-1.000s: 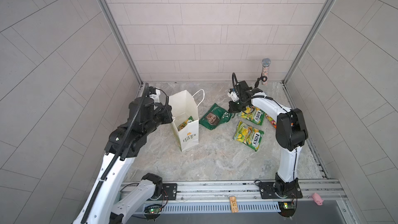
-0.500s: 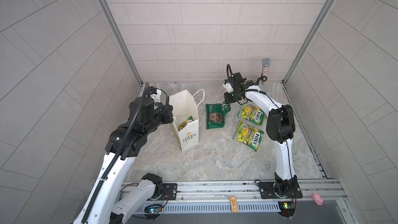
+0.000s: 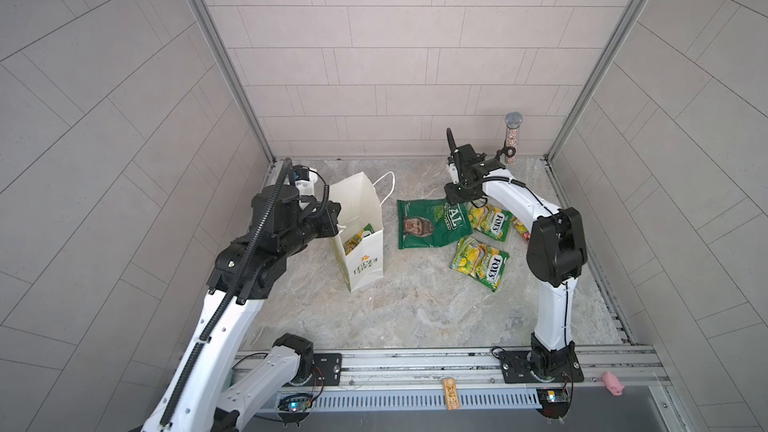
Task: Take the snacks out of the paper bag
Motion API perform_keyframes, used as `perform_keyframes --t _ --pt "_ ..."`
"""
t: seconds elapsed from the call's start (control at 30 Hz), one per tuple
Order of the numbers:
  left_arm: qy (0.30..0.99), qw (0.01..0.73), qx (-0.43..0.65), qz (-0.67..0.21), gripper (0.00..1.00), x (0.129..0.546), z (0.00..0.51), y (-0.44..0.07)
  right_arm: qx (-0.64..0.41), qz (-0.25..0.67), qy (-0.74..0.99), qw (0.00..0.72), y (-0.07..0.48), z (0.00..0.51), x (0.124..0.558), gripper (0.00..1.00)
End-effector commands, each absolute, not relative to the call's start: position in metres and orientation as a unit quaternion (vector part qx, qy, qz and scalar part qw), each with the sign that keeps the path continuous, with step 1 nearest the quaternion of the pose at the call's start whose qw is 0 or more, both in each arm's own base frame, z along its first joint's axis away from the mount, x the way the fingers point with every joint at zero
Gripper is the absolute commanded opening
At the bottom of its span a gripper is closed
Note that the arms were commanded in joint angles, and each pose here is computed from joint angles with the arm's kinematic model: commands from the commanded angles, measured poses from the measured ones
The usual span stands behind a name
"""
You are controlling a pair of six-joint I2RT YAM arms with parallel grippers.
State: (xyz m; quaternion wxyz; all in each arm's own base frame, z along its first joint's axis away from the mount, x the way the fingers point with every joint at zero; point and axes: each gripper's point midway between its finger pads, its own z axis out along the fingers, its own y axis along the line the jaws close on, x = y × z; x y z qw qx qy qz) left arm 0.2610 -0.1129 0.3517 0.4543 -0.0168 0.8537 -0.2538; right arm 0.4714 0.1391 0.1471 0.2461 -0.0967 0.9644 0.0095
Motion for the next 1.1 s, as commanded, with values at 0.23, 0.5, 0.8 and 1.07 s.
perform_keyframes --t 0.23,0.5,0.8,1.07 --pt "0.840 0.447 0.044 -0.306 0.00 0.280 0.370 -0.145 -0.090 0.109 0.924 0.356 0.151 0.227 0.419 0.60" --pt "0.825 0.422 0.112 -0.358 0.00 0.298 0.380 -0.180 -0.143 0.210 0.920 0.299 0.229 0.175 0.370 0.60" --pt "0.815 0.392 0.181 -0.385 0.00 0.301 0.378 -0.220 -0.124 0.295 0.906 0.278 0.286 0.146 0.341 0.60" --pt "0.804 0.369 0.239 -0.400 0.00 0.287 0.375 -0.256 -0.116 0.347 0.891 0.269 0.315 0.132 0.324 0.60"
